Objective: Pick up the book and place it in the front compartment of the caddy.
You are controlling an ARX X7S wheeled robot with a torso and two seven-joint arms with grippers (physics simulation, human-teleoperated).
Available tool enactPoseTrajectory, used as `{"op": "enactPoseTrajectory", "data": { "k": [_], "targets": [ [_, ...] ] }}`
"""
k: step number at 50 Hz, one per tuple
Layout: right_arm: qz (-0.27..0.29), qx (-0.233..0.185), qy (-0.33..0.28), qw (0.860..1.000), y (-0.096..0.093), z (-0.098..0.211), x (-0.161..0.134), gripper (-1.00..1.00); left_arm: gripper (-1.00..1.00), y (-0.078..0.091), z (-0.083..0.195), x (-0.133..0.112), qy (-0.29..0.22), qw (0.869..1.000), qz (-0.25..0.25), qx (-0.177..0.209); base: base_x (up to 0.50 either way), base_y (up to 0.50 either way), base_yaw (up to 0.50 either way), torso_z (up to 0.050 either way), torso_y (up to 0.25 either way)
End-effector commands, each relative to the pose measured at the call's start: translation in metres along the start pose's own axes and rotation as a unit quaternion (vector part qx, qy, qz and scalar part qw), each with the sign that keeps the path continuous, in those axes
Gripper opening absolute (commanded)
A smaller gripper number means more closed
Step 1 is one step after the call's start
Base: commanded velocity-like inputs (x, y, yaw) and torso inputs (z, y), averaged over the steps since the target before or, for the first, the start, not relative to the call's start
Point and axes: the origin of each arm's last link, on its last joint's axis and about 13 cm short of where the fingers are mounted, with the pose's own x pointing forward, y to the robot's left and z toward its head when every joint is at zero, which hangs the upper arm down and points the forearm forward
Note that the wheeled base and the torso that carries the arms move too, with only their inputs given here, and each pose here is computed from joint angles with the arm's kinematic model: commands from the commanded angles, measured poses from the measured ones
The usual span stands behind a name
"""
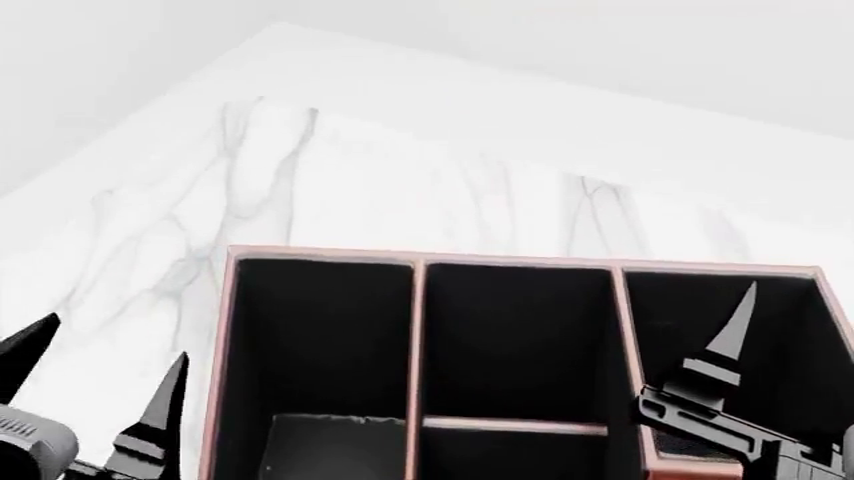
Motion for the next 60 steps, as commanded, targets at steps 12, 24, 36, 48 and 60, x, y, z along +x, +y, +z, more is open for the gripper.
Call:
{"op": "enactPoseTrajectory", "data": {
  "k": [12,24,36,48,60],
  "targets": [
    [-0.042,-0.034,-0.031,0.998,-0.015,0.013,0.008,1.00,1.00,-0.037,0.014,-0.019,0.265,0.887,-0.377,0.011,0.00,0.00,0.00,0.000,0.000],
    [-0.045,-0.033,-0.033,0.998,-0.016,0.010,0.007,1.00,1.00,-0.040,0.012,-0.018,0.264,0.880,-0.395,0.013,0.00,0.00,0.00,0.000,0.000],
    [-0.044,-0.035,-0.031,0.998,-0.016,0.007,0.006,1.00,1.00,-0.040,0.015,-0.020,0.261,0.871,-0.415,0.011,0.00,0.00,0.00,0.000,0.000],
    [-0.043,-0.035,-0.030,0.998,-0.015,0.009,0.008,1.00,1.00,-0.047,0.020,-0.030,0.260,0.848,-0.463,0.005,0.00,0.00,0.00,0.000,0.000],
    [-0.043,-0.035,-0.030,0.998,-0.017,0.005,0.006,1.00,1.00,-0.053,0.025,-0.036,0.264,0.831,-0.490,0.003,0.00,0.00,0.00,0.000,0.000]
  ]
}}
